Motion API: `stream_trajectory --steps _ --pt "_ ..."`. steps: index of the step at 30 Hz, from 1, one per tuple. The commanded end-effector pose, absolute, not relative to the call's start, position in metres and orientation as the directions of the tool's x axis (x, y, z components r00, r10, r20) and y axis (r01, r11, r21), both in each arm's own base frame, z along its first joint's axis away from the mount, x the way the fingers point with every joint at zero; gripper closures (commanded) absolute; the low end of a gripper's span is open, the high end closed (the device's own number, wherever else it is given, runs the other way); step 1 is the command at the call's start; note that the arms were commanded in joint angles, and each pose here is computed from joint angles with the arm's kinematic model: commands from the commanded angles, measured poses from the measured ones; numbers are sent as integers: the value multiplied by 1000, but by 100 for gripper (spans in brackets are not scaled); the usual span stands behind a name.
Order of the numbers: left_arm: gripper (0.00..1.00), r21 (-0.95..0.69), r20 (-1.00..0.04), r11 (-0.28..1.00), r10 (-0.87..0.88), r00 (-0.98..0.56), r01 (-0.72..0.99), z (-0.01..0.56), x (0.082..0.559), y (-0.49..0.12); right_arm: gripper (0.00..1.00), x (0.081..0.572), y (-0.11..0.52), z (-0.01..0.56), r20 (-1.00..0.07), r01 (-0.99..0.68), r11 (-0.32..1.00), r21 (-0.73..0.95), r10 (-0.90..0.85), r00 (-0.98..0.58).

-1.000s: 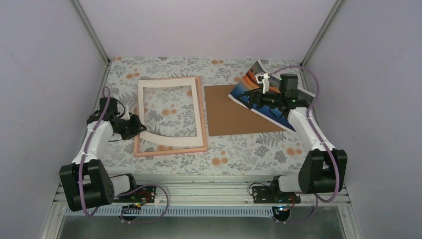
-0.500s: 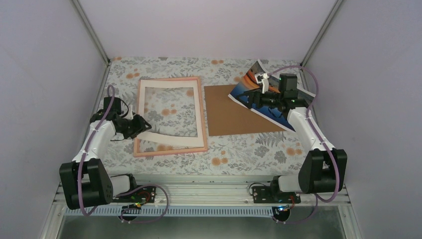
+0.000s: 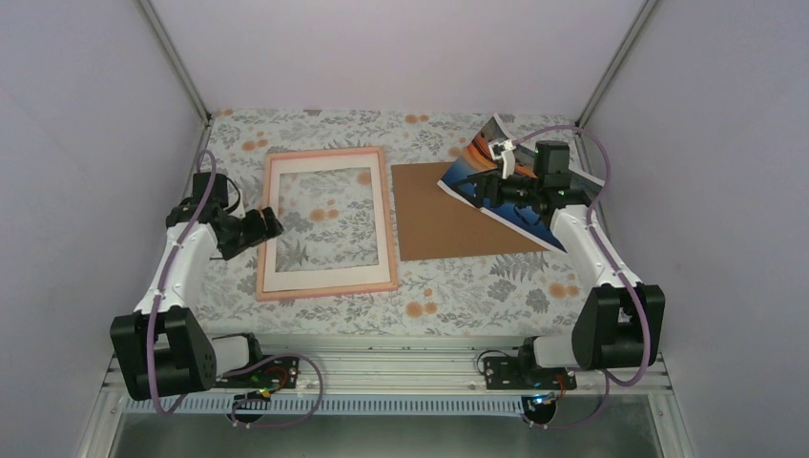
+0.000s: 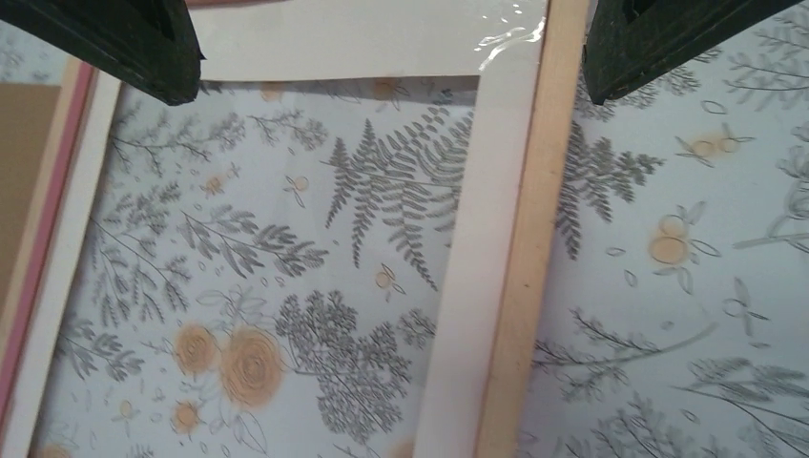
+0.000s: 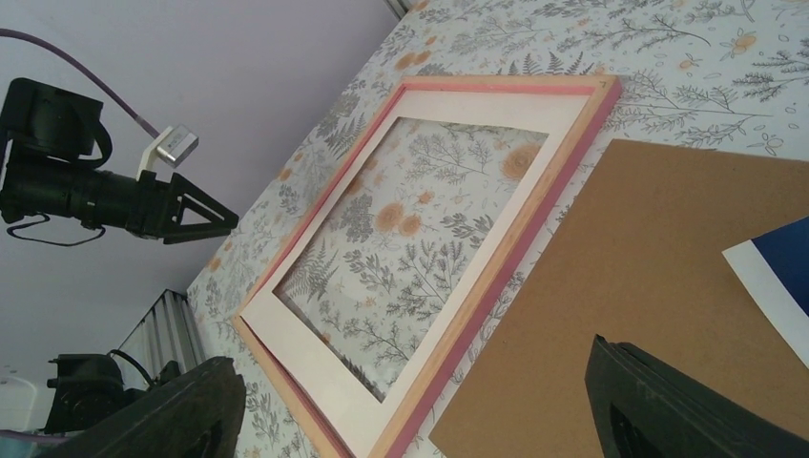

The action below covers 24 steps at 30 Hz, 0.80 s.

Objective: Put the photo into the frame

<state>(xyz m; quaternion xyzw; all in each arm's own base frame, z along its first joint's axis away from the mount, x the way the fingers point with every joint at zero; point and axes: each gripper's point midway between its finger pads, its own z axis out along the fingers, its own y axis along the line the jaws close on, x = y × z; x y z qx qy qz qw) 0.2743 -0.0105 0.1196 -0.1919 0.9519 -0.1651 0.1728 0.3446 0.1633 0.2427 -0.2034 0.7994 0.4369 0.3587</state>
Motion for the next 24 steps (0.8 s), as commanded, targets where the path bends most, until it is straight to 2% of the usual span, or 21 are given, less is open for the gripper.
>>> stream_trajectory --steps 1,7,11,18,24 --pt "0 -298 -314 891 -430 -847 -342 129 280 6 12 348 167 241 -755 -644 535 547 -16 -655" --pt "0 -249 -390 941 -315 -865 -230 136 304 11 12 350 167 231 -743 -635 543 549 -29 -668" --pt "0 -212 -387 960 -254 -886 -182 123 310 14 12 352 167 219 -726 -624 552 554 -47 -686" --pt "25 -204 -370 967 -219 -903 -151 106 331 17 13 351 169 206 -711 -617 554 559 -64 -701" --pt "36 -182 -334 971 -212 -918 -158 81 340 27 13 351 172 198 -697 -612 546 573 -69 -714"
